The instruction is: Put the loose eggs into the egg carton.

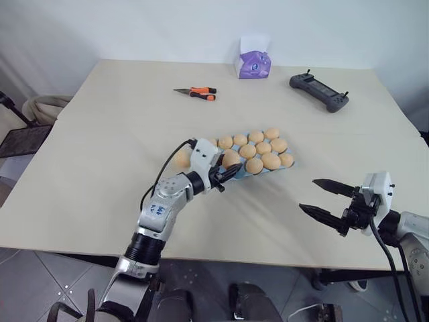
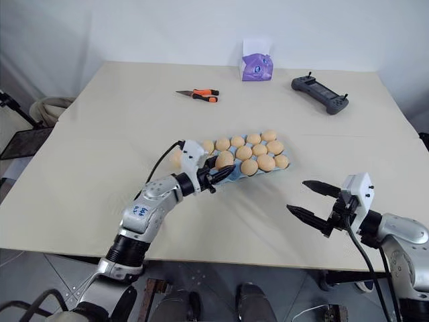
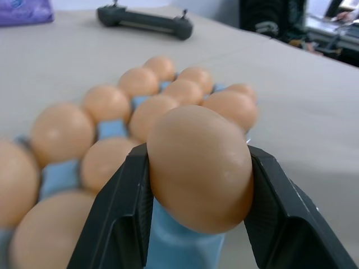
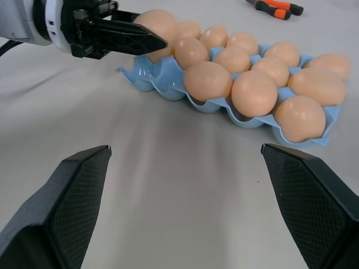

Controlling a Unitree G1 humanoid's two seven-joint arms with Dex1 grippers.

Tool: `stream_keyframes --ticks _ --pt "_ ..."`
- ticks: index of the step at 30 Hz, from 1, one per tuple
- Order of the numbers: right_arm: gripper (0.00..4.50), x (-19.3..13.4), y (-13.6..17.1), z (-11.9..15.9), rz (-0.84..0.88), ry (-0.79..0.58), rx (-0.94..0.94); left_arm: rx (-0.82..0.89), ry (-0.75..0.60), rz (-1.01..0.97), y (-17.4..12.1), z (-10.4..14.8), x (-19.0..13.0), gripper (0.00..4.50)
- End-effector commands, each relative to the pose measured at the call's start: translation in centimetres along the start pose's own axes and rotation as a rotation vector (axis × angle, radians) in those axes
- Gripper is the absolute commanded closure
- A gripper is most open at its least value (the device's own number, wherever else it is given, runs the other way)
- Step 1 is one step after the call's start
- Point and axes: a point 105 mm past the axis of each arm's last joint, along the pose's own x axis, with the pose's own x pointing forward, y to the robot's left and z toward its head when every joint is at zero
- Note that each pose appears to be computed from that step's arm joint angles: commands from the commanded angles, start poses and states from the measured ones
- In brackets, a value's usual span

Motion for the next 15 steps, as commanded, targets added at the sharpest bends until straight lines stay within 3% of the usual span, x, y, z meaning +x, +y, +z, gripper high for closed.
stream_keyframes --ticks 1,4,12,15 --pt "0.0 -0.7 0.18 1.38 -0.024 -0.047 -0.046 0.045 -0.029 -0.013 0.08 0.75 0.42 2.5" --pt "0.0 -0.93 0.27 1.26 -0.038 -0.047 -0.043 0.051 -0.017 -0.007 0.41 0.54 0.69 2.5" --pt "0.0 -0.92 0.26 1.1 -0.045 -0.048 -0.038 0.063 -0.019 -0.014 0.43 0.62 0.9 0.15" --pt "0.0 -0.88 0.21 1.09 -0.043 -0.048 -0.037 0.078 -0.041 -0.013 0.27 1.12 0.79 0.04"
